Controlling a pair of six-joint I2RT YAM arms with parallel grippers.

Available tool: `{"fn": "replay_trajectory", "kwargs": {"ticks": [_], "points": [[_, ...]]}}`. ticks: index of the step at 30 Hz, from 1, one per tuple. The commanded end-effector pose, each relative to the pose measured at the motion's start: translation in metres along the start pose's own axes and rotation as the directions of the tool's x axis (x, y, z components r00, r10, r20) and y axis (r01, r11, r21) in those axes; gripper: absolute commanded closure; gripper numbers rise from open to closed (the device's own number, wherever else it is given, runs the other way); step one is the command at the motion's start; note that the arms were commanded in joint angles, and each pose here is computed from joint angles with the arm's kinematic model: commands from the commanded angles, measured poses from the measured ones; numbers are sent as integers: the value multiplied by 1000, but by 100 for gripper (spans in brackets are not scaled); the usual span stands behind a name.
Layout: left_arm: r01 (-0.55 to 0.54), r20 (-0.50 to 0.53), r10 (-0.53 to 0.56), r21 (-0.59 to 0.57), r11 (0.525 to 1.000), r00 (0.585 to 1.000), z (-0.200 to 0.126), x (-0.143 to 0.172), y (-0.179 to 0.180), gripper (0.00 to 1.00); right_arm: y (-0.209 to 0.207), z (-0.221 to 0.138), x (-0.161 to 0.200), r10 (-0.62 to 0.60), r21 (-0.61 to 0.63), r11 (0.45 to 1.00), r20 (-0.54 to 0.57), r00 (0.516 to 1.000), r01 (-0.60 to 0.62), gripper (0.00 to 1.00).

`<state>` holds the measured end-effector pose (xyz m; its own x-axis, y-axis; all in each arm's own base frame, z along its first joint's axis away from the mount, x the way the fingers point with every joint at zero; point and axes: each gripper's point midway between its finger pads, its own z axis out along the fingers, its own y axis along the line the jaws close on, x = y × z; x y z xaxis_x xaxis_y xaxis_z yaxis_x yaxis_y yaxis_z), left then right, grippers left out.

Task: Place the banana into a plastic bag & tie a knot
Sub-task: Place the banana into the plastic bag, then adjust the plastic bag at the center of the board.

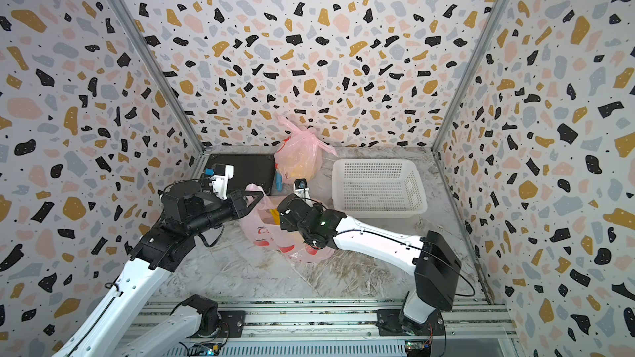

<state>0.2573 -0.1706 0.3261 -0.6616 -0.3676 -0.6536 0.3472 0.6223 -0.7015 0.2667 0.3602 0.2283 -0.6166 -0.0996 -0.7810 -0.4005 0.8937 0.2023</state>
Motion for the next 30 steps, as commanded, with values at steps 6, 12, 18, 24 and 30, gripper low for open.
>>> {"fn": "replay_trajectory", "kwargs": {"ticks": [6,12,18,24,30], "points": [[-44,51,52,-138,989,997,-3,-9,25,100,2,-82,-31,-277,-263,915,144,950,306,4],[-59,57,76,-245,968,996,0,-14,46,100,-45,-103,-17,-258,-283,909,193,947,305,0],[-65,44,82,-289,955,996,10,-21,57,100,-60,-121,-7,-206,-339,887,316,926,313,0],[-57,35,72,-318,946,997,18,-30,69,100,-61,-126,0,-201,-345,857,461,864,383,0],[-46,31,60,-342,938,998,23,-41,80,100,-66,-111,5,-246,-273,849,555,795,453,0]]}}
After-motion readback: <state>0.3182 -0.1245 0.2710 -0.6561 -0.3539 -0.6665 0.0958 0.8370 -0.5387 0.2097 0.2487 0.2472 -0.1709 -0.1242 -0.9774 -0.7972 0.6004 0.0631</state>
